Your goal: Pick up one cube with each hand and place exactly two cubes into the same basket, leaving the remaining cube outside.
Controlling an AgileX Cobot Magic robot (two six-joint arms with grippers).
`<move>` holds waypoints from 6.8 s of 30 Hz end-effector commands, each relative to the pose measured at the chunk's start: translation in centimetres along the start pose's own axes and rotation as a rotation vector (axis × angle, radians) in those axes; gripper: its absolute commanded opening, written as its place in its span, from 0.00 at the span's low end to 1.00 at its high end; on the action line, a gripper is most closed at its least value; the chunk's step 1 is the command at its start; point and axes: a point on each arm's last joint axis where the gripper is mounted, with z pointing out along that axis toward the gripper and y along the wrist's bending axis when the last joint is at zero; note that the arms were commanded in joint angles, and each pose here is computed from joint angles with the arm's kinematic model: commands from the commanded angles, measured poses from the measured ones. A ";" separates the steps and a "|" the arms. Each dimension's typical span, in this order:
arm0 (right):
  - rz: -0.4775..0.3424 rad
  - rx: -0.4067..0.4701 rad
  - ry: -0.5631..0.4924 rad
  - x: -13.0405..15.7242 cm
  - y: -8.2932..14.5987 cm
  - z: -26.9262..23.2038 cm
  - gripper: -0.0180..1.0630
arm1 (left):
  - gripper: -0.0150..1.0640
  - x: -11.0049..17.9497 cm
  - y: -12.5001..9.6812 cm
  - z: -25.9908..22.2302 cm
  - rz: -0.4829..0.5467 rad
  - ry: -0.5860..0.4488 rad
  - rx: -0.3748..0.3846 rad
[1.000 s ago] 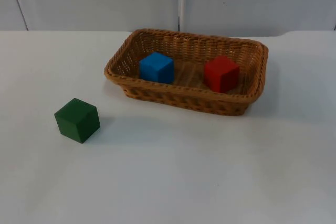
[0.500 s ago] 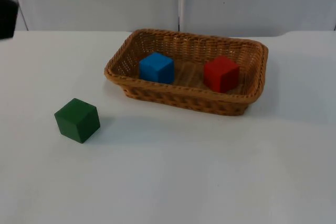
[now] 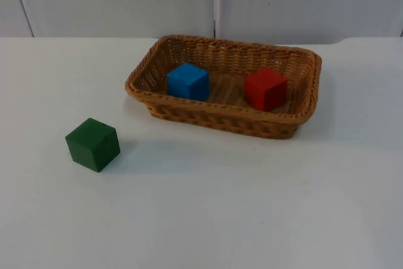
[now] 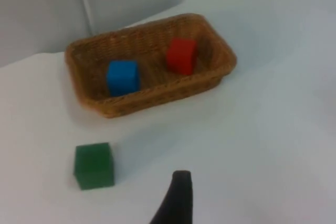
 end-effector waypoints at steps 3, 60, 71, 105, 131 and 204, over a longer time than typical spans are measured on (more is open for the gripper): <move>0.004 -0.001 -0.021 1.1 0.4 -1.5 0.62 | 0.74 1.7 0.0 -1.9 -0.041 0.002 -0.056; 0.079 0.139 0.076 5.3 -0.5 -1.5 0.62 | 0.74 5.5 0.9 -2.3 -0.095 0.052 -0.196; 0.079 0.139 0.076 5.3 -0.5 -1.5 0.62 | 0.74 5.5 0.9 -2.3 -0.095 0.052 -0.196; 0.080 0.136 0.076 5.3 -0.5 -1.5 0.62 | 0.99 5.6 1.1 -2.4 -0.109 0.051 -0.216; 0.084 0.137 0.076 5.3 -0.5 -1.5 0.99 | 0.99 5.6 1.1 -2.4 -0.108 0.051 -0.218; 0.239 0.458 0.072 5.2 -0.3 -1.3 0.99 | 0.99 5.6 1.1 -2.4 -0.108 0.051 -0.218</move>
